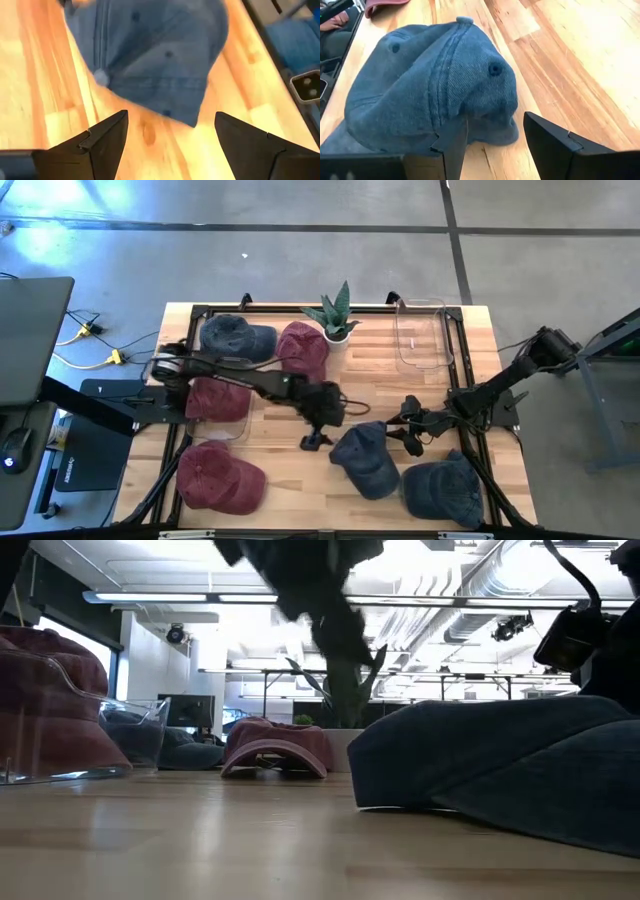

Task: Pick & Place hat
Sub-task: Put the middle blue cap into the right transparent bin

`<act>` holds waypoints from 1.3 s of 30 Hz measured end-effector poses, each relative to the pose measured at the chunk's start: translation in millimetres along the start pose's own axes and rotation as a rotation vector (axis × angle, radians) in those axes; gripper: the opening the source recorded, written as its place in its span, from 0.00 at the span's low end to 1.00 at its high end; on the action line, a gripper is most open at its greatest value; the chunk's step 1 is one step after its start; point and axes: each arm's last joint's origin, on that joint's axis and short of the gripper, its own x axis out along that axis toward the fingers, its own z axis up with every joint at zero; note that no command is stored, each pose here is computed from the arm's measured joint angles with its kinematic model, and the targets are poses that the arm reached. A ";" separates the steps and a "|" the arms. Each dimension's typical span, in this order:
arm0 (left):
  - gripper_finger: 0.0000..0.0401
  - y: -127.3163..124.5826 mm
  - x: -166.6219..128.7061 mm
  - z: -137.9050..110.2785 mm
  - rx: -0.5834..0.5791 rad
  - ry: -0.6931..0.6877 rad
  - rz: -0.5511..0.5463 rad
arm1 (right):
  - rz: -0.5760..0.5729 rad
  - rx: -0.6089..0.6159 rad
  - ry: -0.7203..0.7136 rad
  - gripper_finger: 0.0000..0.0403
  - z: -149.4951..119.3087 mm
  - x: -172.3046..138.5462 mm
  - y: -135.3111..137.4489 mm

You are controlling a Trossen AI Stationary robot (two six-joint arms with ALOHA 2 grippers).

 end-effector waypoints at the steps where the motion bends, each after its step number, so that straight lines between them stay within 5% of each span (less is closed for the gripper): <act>1: 0.73 -4.1 -1.8 -2.2 0.006 -0.041 0.026 | 0.000 0.001 -0.001 0.47 0.2 0.0 0.0; 10: 0.73 -35.1 -0.7 -89.9 -0.174 -0.297 0.086 | -0.017 0.005 -0.042 0.47 2.2 -0.1 0.4; 15: 0.73 -47.2 2.7 -114.4 -0.285 -0.437 0.086 | 0.070 -0.040 -0.110 0.47 10.1 -0.9 8.3; 19: 0.73 -45.9 8.3 -119.2 -0.378 -0.443 0.139 | 0.159 -0.089 -0.197 0.47 20.2 -3.1 17.8; 28: 0.73 -44.2 7.2 -116.0 -0.450 -0.476 0.169 | 0.117 -0.179 -0.205 0.47 30.5 4.1 30.2; 33: 0.73 -51.6 3.4 -99.3 -0.366 -0.560 0.118 | 0.097 -0.216 -0.216 0.47 37.3 11.6 35.0; 39: 0.73 -53.8 8.5 -92.9 -0.295 -0.547 0.111 | 0.142 -0.302 -0.098 0.52 82.4 37.9 53.8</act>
